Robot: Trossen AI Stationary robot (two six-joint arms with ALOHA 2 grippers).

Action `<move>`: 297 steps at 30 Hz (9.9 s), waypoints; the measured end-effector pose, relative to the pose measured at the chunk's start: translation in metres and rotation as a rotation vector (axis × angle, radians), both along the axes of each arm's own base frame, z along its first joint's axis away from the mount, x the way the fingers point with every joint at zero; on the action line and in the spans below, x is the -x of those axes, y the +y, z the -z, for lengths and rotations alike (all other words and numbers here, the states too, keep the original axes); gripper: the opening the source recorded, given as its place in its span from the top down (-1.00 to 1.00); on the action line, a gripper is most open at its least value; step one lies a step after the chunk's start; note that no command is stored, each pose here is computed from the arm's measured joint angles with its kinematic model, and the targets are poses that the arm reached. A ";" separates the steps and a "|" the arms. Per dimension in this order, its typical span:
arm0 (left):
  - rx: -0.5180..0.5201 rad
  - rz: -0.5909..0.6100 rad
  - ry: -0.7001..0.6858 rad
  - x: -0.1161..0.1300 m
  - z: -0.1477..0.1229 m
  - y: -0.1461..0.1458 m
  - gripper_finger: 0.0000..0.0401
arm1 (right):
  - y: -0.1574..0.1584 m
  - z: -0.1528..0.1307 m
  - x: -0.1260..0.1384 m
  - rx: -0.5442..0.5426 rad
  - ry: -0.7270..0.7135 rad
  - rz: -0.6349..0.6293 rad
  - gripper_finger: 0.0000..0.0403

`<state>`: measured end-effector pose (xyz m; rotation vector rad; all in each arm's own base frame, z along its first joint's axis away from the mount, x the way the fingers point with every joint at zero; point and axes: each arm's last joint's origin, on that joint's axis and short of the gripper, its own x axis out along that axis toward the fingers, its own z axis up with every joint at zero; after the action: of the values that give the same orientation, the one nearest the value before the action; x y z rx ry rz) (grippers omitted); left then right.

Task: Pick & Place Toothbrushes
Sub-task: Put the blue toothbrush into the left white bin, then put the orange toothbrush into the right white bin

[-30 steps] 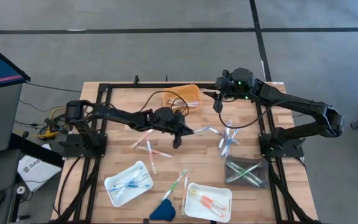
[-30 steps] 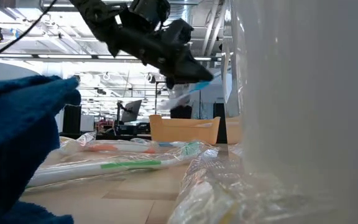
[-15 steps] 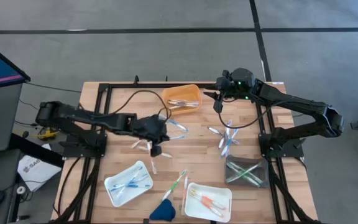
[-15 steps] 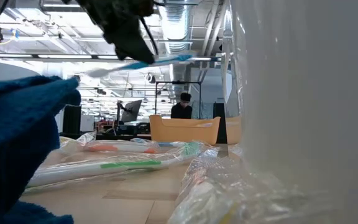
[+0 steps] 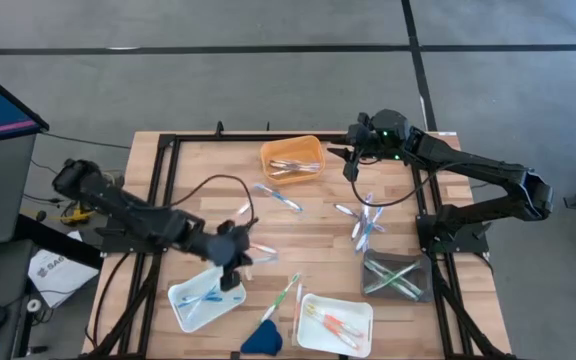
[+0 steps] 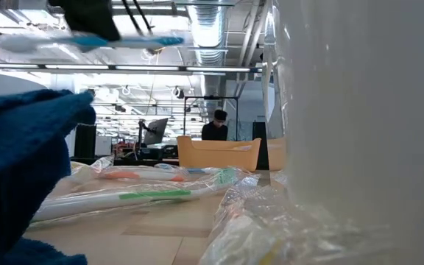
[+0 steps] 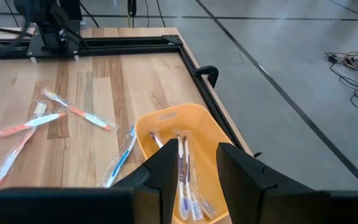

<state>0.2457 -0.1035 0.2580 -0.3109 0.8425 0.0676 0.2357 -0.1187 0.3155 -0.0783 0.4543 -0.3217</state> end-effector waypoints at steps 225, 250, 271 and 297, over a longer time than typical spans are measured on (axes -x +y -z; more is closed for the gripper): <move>-0.782 1.008 0.109 0.016 0.105 0.065 -0.06 | -0.032 0.054 -0.043 0.048 0.297 -0.085 0.49; -0.734 1.020 0.098 0.025 0.123 0.072 0.05 | -0.032 0.054 -0.043 0.049 0.297 -0.085 0.49; -0.713 1.013 0.098 0.011 0.141 0.074 0.21 | -0.032 0.055 -0.043 0.049 0.297 -0.085 0.49; -0.739 0.926 0.094 0.012 0.133 0.076 0.84 | -0.032 0.055 -0.042 0.045 0.304 -0.086 0.49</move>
<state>0.2333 -0.0275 0.1245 0.7911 0.9276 -0.4672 0.2779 -0.1502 0.2604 -0.1915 0.7432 -0.2355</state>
